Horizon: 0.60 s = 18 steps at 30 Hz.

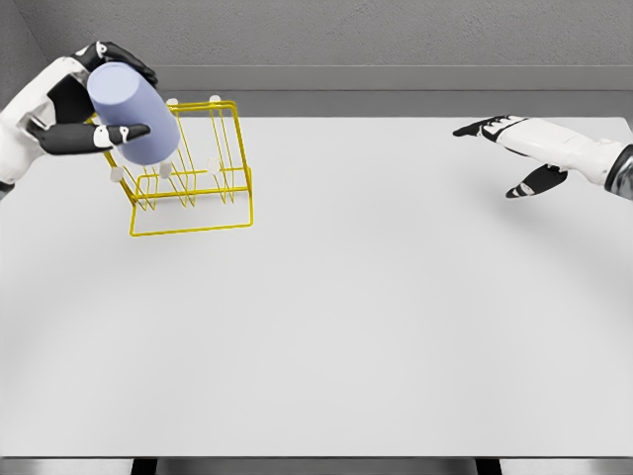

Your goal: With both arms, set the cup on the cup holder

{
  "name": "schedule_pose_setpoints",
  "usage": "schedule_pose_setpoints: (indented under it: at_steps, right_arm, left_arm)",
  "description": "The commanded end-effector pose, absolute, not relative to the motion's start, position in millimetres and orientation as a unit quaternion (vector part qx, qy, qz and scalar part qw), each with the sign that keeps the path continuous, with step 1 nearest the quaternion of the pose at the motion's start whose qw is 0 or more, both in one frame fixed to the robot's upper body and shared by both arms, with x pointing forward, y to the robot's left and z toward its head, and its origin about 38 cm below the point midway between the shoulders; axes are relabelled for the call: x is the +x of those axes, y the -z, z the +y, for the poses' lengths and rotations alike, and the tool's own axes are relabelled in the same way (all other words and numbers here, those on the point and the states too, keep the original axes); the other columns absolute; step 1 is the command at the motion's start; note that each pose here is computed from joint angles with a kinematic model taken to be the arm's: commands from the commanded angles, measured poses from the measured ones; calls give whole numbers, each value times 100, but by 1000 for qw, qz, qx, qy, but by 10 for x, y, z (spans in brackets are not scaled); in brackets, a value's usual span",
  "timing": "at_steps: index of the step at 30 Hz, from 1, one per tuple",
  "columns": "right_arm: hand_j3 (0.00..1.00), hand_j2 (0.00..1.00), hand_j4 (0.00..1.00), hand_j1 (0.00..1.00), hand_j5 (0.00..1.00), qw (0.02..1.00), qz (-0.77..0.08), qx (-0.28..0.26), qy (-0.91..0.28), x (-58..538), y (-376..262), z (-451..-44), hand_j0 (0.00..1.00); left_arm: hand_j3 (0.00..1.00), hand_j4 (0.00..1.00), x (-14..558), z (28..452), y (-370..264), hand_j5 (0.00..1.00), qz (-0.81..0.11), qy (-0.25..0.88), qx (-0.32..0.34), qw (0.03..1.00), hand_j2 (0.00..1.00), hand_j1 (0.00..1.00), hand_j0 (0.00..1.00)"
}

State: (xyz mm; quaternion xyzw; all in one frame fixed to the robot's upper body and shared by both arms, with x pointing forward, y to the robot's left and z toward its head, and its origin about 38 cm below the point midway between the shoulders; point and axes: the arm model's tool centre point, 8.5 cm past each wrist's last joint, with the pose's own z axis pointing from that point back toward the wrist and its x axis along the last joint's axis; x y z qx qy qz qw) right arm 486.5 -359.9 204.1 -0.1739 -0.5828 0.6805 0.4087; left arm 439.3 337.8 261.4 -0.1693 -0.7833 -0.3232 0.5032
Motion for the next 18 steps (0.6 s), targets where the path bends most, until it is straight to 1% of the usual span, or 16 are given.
schedule_pose_setpoints:
  at_steps: [1, 5, 11, 18]
  right_arm:
    - [100, 100, 100, 100, 100, 410, -585, -173, -678, 4865, -2047, -3602, 100]
    - [100, 100, 100, 100, 100, 410, -585, -172, -678, 4868, -2042, -3588, 100]
    - [100, 100, 100, 100, 100, 410, -585, -172, -679, 4867, -2038, -3586, 100]
    - [100, 100, 100, 100, 100, 410, -584, -173, -678, 4865, -2047, -3602, 100]
  left_arm:
    - [35, 35, 4419, 3375, -2557, 35, -778, 316, -175, 515, 35, 35, 35]
    - [35, 35, 4440, 3300, -2532, 35, -777, 318, -177, 514, 35, 35, 35]
    - [35, 35, 4462, 3307, -2411, 35, -770, 317, -172, 527, 35, 35, 35]
    - [35, 35, 4465, 3217, -2371, 35, -771, 314, -181, 523, 35, 35, 35]
